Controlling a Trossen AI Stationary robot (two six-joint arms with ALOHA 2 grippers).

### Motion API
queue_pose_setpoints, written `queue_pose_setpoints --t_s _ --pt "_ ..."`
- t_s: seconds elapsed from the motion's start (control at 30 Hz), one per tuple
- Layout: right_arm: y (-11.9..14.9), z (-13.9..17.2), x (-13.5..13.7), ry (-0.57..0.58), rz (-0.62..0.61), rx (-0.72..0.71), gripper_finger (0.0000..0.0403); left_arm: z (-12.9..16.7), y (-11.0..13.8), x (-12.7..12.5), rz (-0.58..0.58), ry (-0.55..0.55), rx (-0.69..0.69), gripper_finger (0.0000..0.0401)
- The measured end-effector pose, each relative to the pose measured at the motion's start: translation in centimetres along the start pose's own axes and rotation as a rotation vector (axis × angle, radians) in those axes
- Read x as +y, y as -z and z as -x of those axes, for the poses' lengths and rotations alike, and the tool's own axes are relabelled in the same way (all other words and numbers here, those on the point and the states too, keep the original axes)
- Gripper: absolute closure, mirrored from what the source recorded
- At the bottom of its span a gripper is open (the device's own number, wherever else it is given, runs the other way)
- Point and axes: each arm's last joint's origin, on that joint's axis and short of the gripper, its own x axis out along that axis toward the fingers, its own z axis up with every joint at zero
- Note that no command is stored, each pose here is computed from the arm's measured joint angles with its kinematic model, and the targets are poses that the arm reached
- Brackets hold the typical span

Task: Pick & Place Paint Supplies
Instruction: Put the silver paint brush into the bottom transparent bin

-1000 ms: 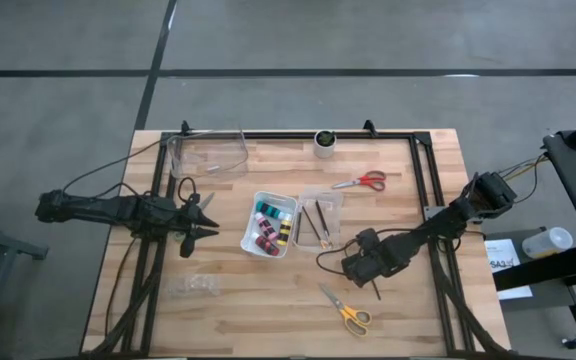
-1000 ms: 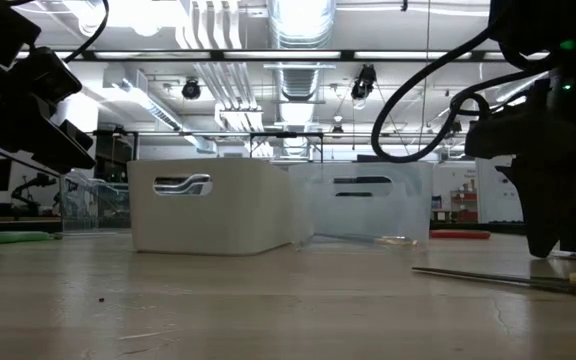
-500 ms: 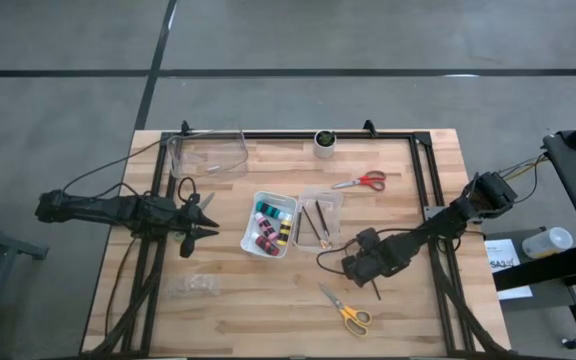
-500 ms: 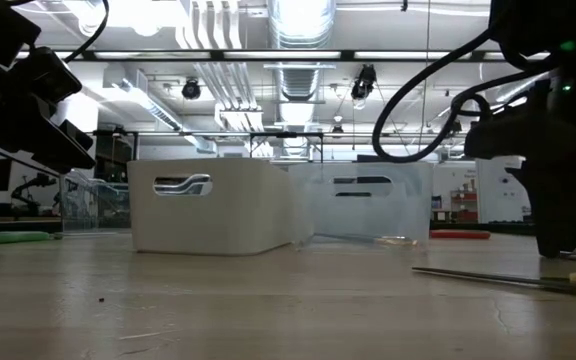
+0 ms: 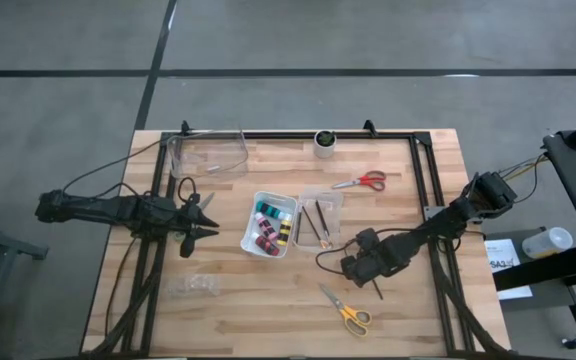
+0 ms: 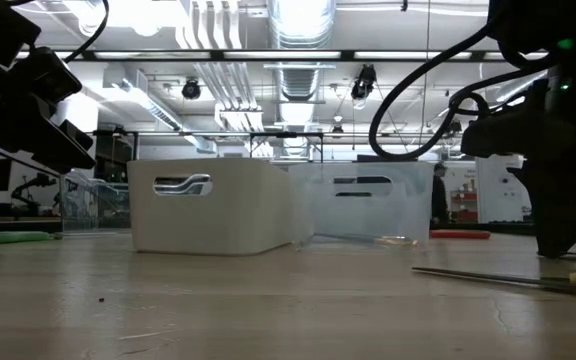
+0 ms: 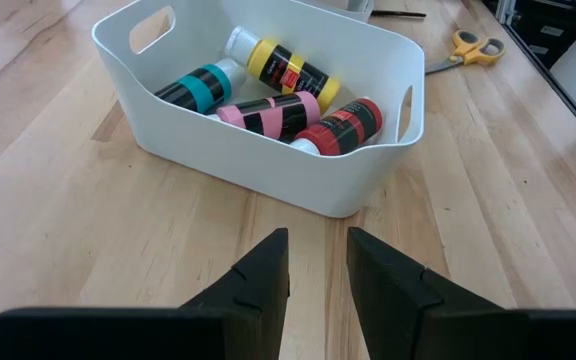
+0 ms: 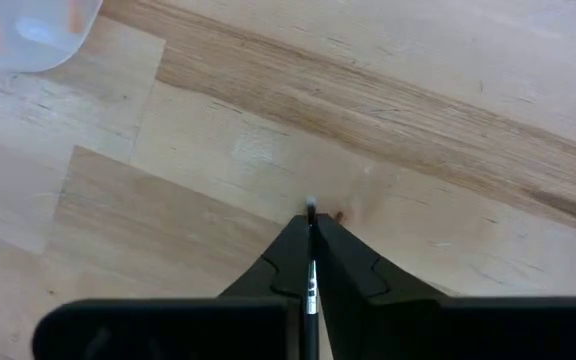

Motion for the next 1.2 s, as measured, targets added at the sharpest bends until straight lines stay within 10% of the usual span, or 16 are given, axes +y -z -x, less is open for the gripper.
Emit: queue_pose_setpoints --t_s 0.73,1.2 --pt "-1.9 6.6 -2.0 -0.211 0.035 -0.039 0.0392 0.0 0.0 0.0 0.0 0.0 0.0 0.0293" --pt "-4.7 11.6 -1.9 -0.675 -0.089 -0.676 0.0392 0.0 0.0 0.0 0.0 0.0 0.0 0.0293"
